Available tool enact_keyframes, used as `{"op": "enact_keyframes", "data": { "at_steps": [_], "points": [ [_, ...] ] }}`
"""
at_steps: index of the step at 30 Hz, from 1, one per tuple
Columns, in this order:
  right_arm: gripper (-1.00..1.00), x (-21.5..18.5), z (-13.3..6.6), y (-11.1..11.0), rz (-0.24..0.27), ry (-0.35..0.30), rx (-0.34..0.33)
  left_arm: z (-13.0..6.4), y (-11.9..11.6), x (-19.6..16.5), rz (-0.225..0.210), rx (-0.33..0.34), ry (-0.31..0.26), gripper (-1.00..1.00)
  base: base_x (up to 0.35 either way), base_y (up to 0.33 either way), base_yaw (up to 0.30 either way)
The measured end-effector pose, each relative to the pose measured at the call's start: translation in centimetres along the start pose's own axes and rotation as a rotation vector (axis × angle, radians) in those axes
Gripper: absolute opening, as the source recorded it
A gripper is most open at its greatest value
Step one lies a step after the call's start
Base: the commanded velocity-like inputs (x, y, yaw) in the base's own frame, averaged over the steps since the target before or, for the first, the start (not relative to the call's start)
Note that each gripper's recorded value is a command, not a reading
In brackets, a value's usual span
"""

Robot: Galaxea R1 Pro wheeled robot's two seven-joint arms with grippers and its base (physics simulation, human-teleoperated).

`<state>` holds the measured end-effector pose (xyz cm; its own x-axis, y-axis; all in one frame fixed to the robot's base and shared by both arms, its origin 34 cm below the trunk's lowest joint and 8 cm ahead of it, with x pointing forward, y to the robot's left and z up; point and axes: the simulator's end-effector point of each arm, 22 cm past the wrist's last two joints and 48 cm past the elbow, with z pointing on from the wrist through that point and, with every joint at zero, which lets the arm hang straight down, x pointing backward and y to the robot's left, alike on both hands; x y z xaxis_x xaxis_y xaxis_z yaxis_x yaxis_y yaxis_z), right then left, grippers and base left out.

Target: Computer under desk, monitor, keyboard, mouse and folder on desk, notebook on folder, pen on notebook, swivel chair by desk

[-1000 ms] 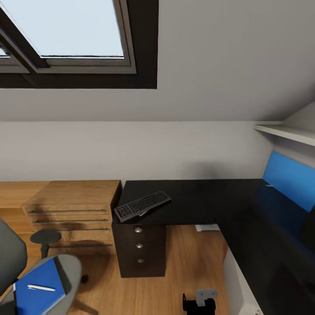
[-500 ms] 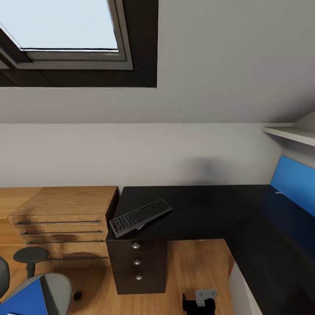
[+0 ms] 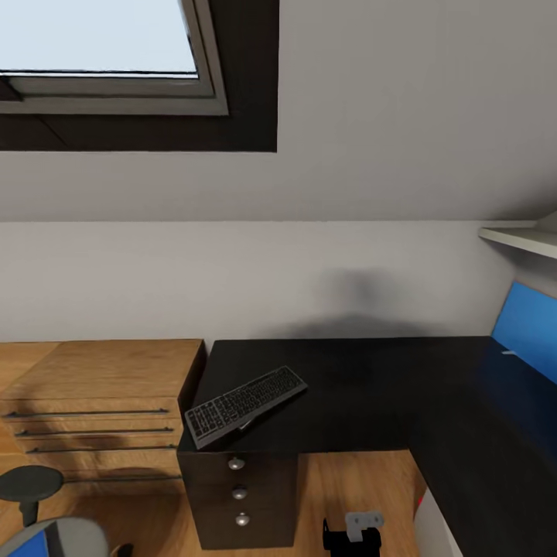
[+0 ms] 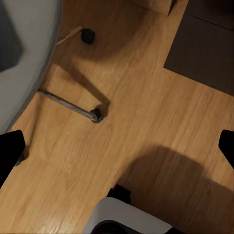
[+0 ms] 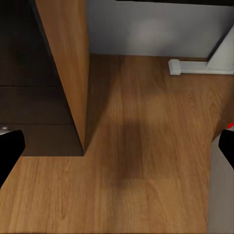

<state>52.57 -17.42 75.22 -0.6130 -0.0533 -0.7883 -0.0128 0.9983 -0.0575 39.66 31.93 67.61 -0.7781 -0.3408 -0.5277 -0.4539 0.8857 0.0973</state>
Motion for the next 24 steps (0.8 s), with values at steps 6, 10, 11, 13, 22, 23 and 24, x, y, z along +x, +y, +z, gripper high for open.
{"op": "enact_keyframes", "data": {
  "at_steps": [6,10,11,13,22,23,24],
  "points": [
    [1.0,-0.02,-0.01,0.16,0.001,0.0,-0.001,0.01,0.01,0.0,0.0,0.0,0.0,1.0,0.019,0.0,0.0],
    [1.0,-0.01,-0.01,0.12,0.001,0.0,-0.001,0.01,0.01,0.0,0.0,0.0,0.0,1.0,0.002,0.0,0.0],
    [1.0,-0.01,-0.01,0.14,0.001,0.0,-0.001,0.01,0.01,0.0,0.0,0.0,0.0,1.0,0.255,0.0,0.0],
    [1.0,-0.04,-0.05,0.33,0.001,0.0,-0.005,-0.01,-0.03,-0.02,0.0,0.001,-0.001,1.0,0.275,0.0,-0.02],
    [1.0,-0.25,-0.06,0.34,0.002,-0.005,-0.004,-0.04,-0.05,-0.18,-0.002,0.001,-0.004,1.0,0.055,0.0,-0.19],
    [1.0,-0.28,-0.06,0.34,0.002,-0.005,-0.004,-0.04,-0.06,-0.21,-0.001,0.002,-0.004,1.0,0.001,0.0,-0.244],
    [1.0,-0.29,-0.07,0.33,0.002,-0.006,-0.004,-0.05,-0.06,-0.22,-0.002,0.002,-0.005,1.0,0.001,0.0,-0.245]
  ]
}}
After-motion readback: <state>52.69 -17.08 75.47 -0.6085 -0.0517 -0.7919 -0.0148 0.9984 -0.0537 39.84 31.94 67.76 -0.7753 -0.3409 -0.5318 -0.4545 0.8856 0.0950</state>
